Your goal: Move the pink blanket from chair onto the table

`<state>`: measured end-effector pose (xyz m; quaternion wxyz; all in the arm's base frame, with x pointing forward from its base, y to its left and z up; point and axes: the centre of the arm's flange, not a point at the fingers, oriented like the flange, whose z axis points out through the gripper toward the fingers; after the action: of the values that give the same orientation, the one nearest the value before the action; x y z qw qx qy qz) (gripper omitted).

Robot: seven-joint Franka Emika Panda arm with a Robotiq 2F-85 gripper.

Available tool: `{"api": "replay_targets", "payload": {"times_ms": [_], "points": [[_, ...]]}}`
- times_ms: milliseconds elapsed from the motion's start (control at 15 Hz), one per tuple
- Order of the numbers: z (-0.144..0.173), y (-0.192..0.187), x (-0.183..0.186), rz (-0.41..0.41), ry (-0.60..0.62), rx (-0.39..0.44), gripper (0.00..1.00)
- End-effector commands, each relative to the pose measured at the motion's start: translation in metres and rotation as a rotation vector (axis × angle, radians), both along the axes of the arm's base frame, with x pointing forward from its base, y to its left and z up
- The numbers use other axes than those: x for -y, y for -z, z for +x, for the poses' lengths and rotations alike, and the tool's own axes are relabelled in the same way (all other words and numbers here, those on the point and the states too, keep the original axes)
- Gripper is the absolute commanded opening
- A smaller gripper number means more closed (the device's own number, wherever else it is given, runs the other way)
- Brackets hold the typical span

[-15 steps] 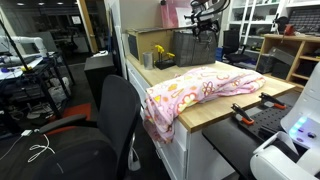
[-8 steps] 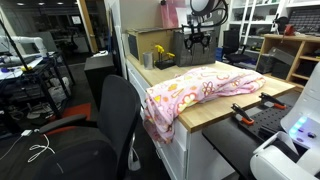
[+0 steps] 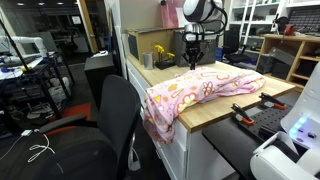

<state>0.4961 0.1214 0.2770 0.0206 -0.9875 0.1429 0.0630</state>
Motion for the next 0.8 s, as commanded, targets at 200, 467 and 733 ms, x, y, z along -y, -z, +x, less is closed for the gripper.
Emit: {"api": "replay_targets", "payload": {"times_ms": [200,467,733], "points": [[0.02,0.072,0.013,-0.072,-0.136,-0.137,0.0],[0.034,0.115,0.032,-0.1,-0.101,-0.138,0.0],[0.048,0.14,0.06,-0.174,-0.079,-0.1,0.0]]}}
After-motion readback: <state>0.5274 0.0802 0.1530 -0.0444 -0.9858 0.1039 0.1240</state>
